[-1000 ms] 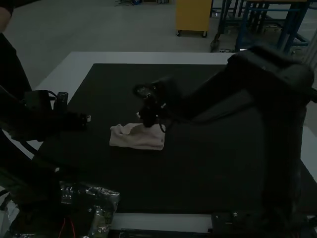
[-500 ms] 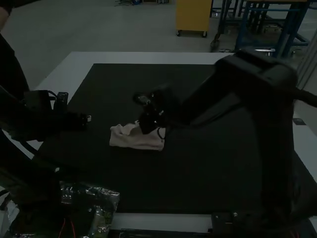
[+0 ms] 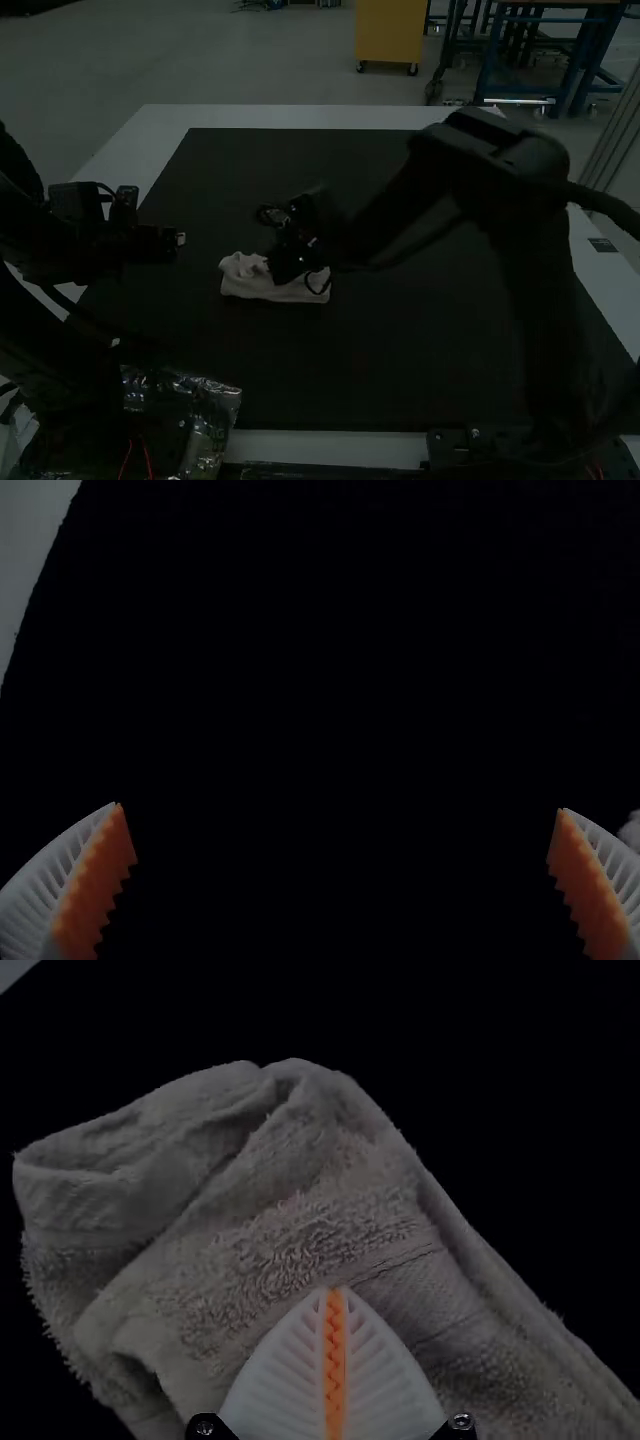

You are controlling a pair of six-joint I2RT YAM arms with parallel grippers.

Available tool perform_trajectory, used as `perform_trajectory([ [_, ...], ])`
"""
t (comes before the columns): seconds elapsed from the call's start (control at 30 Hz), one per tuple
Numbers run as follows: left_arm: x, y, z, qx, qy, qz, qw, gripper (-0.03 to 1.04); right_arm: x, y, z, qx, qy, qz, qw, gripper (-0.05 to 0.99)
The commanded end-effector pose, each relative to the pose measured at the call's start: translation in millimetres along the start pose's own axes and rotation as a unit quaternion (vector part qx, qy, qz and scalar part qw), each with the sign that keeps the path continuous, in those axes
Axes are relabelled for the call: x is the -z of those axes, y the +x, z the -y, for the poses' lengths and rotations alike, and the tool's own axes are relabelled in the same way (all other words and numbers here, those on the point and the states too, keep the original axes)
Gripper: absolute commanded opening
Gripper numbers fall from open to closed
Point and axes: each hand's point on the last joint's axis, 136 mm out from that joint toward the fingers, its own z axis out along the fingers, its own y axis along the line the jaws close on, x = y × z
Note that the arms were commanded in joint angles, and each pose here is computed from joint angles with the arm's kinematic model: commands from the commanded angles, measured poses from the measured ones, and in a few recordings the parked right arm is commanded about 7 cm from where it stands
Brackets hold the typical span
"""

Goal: Fold the towel.

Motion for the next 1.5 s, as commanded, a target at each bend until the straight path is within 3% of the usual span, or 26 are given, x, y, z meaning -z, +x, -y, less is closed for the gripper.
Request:
perform_trajectory([
  [0.0, 2.0, -1.7, 1.0, 0.005, 0.007, 0.006, 0.9999, 0.97, -5.1, -13.7, -6.7, -0.012, -0.015, 0.014, 1.000, -0.02],
  [0.33, 2.6, 4.4, 2.7, 0.007, 0.009, 0.001, 0.9999, 0.97, -20.3, -3.0, -21.0, -0.012, -0.033, 0.007, 0.999, -0.02],
  [0.63, 2.9, 4.4, 2.6, 0.008, 0.008, 0.001, 0.9999, 0.97, -37.1, 26.8, -24.2, -0.012, -0.036, -0.023, 0.999, -0.03],
  [0.7, 3.1, 1.6, 2.6, 0.018, 0.009, 0.004, 0.9998, 0.97, -35.9, 26.1, -20.5, -0.019, -0.034, -0.023, 0.999, -0.02],
  [0.87, 4.7, -14.1, 2.0, 0.026, 0.009, 0.015, 0.9995, 0.97, -6.8, -18.9, -5.1, -0.037, -0.023, 0.010, 0.999, -0.02],
  [1.03, 10.0, -50.4, 1.3, 0.030, 0.011, 0.042, 0.9986, 0.97, 44.7, -81.6, 9.0, -0.041, -0.010, 0.060, 0.997, -0.02],
  [1.3, 25.7, -120.8, 34.7, 0.026, 0.051, 0.084, 0.9948, 0.97, 147.7, -157.9, 24.6, -0.043, 0.016, 0.136, 0.990, -0.02],
  [1.37, 37.8, -143.4, 42.6, 0.016, 0.055, 0.108, 0.9925, 0.97, 181.2, -176.4, 25.6, -0.038, 0.024, 0.165, 0.985, -0.02],
  [1.47, 57.1, -171.6, 55.0, 0.024, 0.066, 0.143, 0.9873, 0.97, 240.0, -201.9, 33.8, -0.032, 0.049, 0.220, 0.974, -0.02],
])
